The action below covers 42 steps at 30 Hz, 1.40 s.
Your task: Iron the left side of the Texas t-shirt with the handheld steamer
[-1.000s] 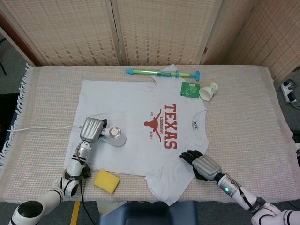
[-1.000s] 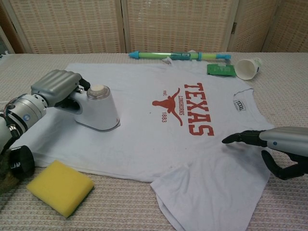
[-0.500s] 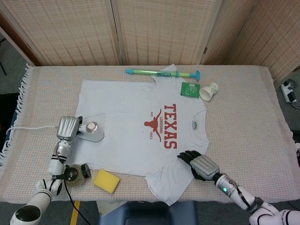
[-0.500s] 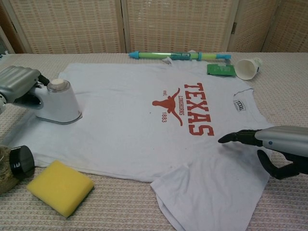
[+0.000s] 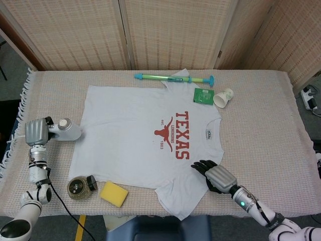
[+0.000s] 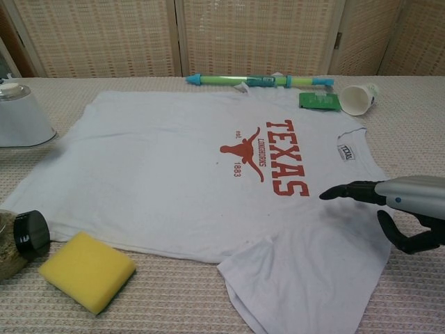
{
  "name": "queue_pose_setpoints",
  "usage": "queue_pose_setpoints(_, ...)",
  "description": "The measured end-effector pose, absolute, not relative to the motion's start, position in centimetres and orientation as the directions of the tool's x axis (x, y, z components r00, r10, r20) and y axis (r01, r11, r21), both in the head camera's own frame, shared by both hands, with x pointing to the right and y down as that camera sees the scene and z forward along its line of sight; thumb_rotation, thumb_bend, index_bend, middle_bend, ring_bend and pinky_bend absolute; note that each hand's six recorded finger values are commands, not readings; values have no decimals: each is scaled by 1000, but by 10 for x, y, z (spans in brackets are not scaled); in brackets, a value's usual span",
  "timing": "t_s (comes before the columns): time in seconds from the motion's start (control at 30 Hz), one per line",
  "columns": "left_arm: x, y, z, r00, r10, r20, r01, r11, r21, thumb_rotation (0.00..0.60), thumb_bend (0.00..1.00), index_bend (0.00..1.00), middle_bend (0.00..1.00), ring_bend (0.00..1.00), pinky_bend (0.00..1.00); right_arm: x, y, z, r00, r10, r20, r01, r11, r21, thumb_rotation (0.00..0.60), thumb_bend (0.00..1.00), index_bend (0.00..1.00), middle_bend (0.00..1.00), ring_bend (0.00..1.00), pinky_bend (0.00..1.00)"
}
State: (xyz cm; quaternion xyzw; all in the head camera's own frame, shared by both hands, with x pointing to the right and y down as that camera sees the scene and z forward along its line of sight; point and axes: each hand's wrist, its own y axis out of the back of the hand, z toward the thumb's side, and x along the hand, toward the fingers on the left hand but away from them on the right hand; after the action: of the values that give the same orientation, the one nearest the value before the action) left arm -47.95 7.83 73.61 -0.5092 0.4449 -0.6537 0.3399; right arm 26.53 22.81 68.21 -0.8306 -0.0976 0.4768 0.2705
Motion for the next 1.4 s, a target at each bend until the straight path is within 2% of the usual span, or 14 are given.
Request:
queue_pose_setpoints(0.17, -493, 78, 738, -304, -873, 381, 18, -406, -914, 600, 550, 763, 835, 700, 795, 265, 228, 682, 526, 421, -739, -95, -835, -543, 587, 1000, 0, 46, 0, 76)
queue_pose_setpoints(0.33, -493, 77, 742, -334, -857, 393, 19, -423, -906, 600, 544, 762, 823, 693, 795, 264, 227, 681, 524, 425, -738, -92, -833, -546, 584, 1000, 0, 46, 0, 76)
queue_pose_setpoints(0.43, -489, 77, 744, -332, -857, 395, 37, -430, -902, 600, 514, 702, 772, 651, 796, 265, 227, 681, 521, 425, -740, -93, -834, -545, 588, 1000, 0, 46, 0, 76)
queue_pose_setpoints(0.5, -486, 77, 746, -325, -856, 401, 59, -442, -895, 600, 443, 563, 660, 553, 782, 265, 226, 680, 522, 426, -739, -93, -833, -545, 586, 1000, 0, 46, 0, 76)
queue_pose_setpoints(0.53, -484, 77, 748, -324, -854, 407, 65, -449, -891, 600, 386, 441, 562, 471, 757, 264, 226, 680, 522, 426, -739, -92, -833, -546, 586, 1000, 0, 46, 0, 76)
queue_pose_setpoints(0.6, -482, 77, 752, -325, -844, 426, 63, -469, -881, 600, 262, 179, 349, 290, 629, 264, 226, 679, 523, 428, -737, -93, -831, -548, 589, 1000, 0, 46, 0, 76)
queue_pose_setpoints(0.63, -481, 77, 754, -326, -839, 436, 56, -477, -877, 600, 192, 75, 231, 187, 521, 265, 226, 679, 523, 429, -736, -93, -830, -549, 588, 1000, 0, 46, 0, 76)
queue_pose_setpoints(0.67, -479, 78, 756, -327, -833, 445, 49, -486, -873, 600, 127, 13, 124, 95, 402, 265, 226, 679, 523, 429, -736, -93, -830, -549, 588, 1000, 0, 46, 0, 76)
queue_pose_setpoints(0.73, -478, 77, 759, -330, -825, 458, 44, -498, -866, 600, 47, 0, 21, 12, 237, 265, 226, 679, 522, 429, -737, -93, -831, -549, 589, 1000, 0, 46, 0, 76)
queue_pose_setpoints(0.8, -477, 76, 759, -333, -822, 462, 51, -505, -862, 600, 2, 0, 0, 0, 97, 265, 225, 679, 523, 429, -736, -93, -830, -549, 587, 1000, 0, 46, 0, 76)
queue_pose_setpoints(0.87, -476, 75, 759, -333, -823, 461, 58, -506, -861, 600, 0, 0, 0, 0, 60, 265, 225, 678, 526, 429, -734, -90, -830, -550, 586, 1000, 0, 46, 0, 76)
queue_pose_setpoints(1.1, -479, 75, 747, -326, -840, 434, 63, -477, -876, 600, 0, 0, 0, 0, 42, 267, 224, 679, 528, 430, -733, -86, -831, -550, 589, 1000, 0, 47, 0, 76)
queue_pose_setpoints(1.4, -483, 90, 741, -310, -819, 482, 75, -527, -847, 600, 0, 0, 0, 0, 40, 272, 222, 679, 527, 439, -728, -77, -828, -556, 594, 1000, 0, 48, 0, 76)
